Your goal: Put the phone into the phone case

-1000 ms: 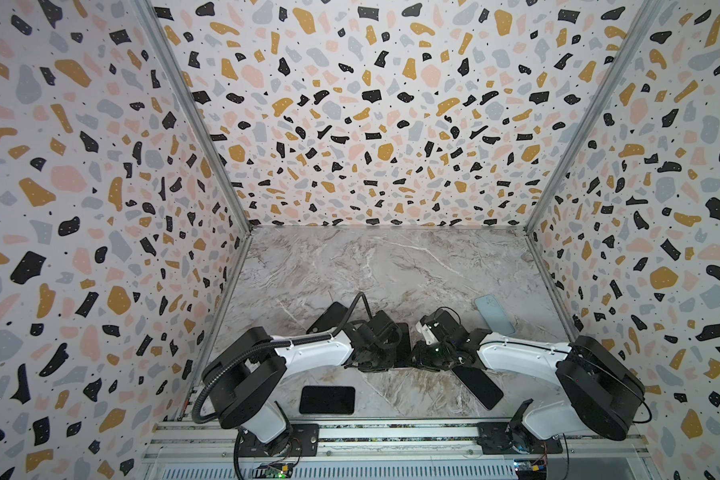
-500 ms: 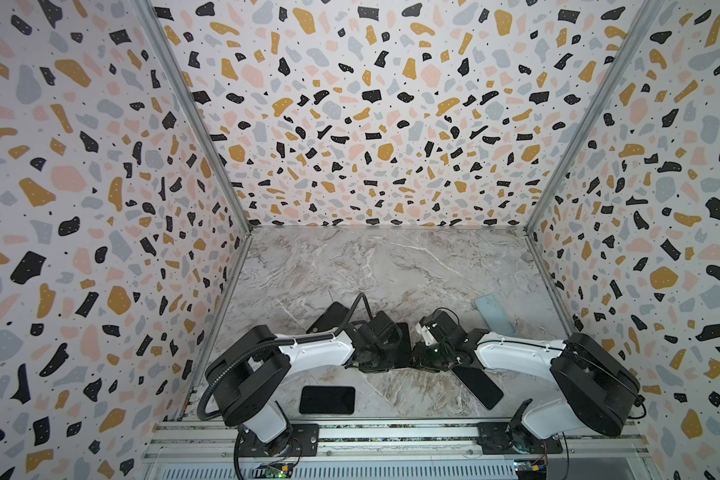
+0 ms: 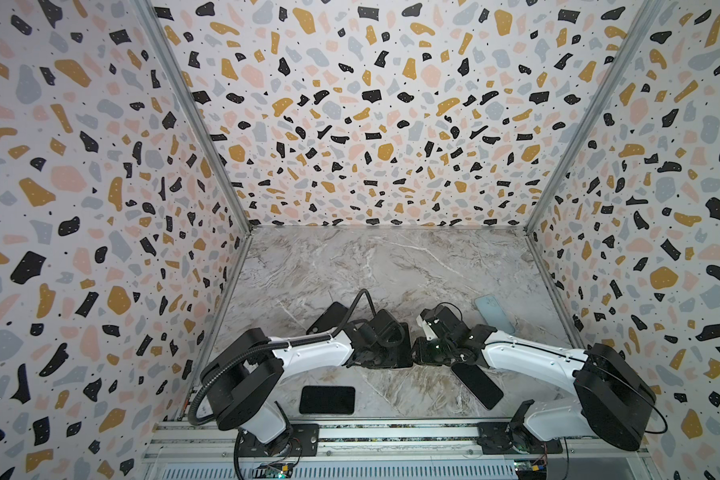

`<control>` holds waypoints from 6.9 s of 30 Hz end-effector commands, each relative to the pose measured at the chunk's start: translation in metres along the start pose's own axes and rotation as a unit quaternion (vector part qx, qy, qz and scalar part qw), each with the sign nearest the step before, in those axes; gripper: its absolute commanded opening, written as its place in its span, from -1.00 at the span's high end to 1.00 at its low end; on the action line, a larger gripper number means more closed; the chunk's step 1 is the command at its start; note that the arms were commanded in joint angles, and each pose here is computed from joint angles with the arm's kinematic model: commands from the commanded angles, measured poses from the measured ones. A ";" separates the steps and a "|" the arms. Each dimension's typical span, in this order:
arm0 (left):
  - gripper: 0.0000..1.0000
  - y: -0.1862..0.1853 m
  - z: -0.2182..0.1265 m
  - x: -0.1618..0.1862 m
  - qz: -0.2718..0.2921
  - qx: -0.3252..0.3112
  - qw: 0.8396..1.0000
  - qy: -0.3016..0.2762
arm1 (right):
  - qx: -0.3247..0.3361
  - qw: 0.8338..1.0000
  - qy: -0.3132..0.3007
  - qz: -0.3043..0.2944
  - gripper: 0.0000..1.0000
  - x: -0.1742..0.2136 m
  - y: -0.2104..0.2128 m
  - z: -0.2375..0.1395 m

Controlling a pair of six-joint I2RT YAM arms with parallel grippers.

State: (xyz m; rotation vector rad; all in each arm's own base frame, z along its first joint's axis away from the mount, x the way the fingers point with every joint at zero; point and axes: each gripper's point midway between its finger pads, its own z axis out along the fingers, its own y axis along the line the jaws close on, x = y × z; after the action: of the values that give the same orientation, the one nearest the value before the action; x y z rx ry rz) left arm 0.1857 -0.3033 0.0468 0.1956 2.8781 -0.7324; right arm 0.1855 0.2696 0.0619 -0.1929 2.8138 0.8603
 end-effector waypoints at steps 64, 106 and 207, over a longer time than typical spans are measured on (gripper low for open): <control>0.36 0.019 0.012 0.017 -0.016 0.035 0.999 -0.013 | 0.027 0.999 0.034 -0.004 0.82 0.019 -0.004 0.013; 0.60 0.025 0.027 0.027 -0.040 0.027 0.998 0.038 | 0.058 0.998 0.024 -0.002 0.38 0.011 -0.027 0.016; -0.73 -0.004 0.046 -0.040 0.013 -0.186 0.982 0.022 | 0.001 0.988 -0.134 -0.082 -0.65 -0.037 -0.041 -0.041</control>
State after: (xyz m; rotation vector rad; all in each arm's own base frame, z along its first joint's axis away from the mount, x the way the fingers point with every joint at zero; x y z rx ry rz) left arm 0.2348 -0.3289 0.0214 0.1852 2.9544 -0.1883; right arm 0.2210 0.2067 0.0740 -0.2589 2.5421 0.7282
